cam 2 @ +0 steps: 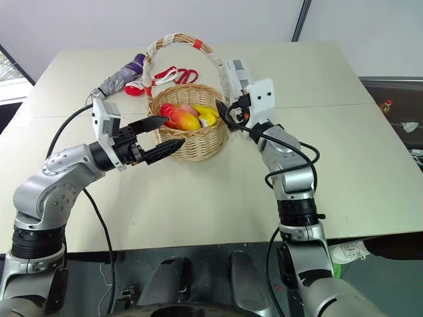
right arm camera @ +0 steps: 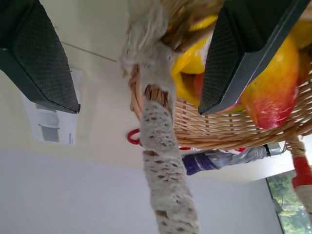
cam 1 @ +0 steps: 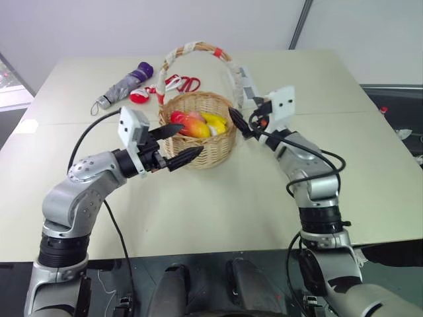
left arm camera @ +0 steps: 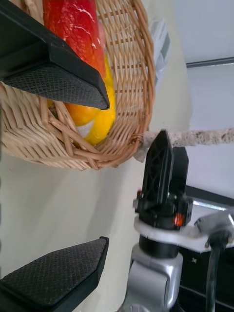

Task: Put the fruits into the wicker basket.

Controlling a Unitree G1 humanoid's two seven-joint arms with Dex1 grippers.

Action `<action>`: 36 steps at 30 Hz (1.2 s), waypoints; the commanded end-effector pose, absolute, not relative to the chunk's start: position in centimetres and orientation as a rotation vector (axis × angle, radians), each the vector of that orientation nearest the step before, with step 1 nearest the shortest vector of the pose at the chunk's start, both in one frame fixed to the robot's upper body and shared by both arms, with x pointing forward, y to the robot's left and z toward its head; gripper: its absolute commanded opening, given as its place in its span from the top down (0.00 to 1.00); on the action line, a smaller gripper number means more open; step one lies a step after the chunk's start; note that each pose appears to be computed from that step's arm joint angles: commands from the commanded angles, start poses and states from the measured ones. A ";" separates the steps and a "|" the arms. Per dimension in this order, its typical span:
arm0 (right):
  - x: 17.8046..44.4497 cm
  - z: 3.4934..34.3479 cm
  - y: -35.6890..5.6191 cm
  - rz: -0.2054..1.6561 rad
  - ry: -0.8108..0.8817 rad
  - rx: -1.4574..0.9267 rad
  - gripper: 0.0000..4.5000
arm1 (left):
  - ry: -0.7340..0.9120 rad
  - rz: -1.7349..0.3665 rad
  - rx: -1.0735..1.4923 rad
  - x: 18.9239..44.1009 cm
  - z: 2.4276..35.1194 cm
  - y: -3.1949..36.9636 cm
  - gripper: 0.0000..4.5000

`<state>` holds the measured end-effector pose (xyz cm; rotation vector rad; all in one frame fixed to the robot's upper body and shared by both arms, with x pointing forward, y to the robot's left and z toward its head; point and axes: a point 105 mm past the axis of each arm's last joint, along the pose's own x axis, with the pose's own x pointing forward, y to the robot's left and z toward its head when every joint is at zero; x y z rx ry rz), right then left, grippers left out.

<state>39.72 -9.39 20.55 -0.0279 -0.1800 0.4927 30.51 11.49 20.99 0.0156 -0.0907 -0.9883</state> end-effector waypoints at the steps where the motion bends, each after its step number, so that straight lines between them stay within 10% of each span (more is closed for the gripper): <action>1: 39.6 22.4 -9.3 0.505 -0.264 0.016 0.51 | -0.174 -0.983 0.036 30.3 22.7 11.4 0.00; 6: 39.2 22.7 -9.1 0.526 -0.288 0.027 0.99 | -0.179 -0.979 0.038 30.2 22.7 11.4 0.00; 17: 36.4 25.9 -22.3 0.085 -0.416 -0.095 0.99 | -0.186 -1.020 0.027 30.6 22.5 10.3 0.00; 27: 34.7 22.7 -33.3 -0.349 -0.310 -0.128 0.99 | -0.190 -1.084 0.005 31.5 22.0 8.2 0.00; 36: 31.5 23.6 -35.0 -0.419 -0.343 -0.142 0.00 | -0.192 -1.024 0.037 32.5 21.7 8.7 0.00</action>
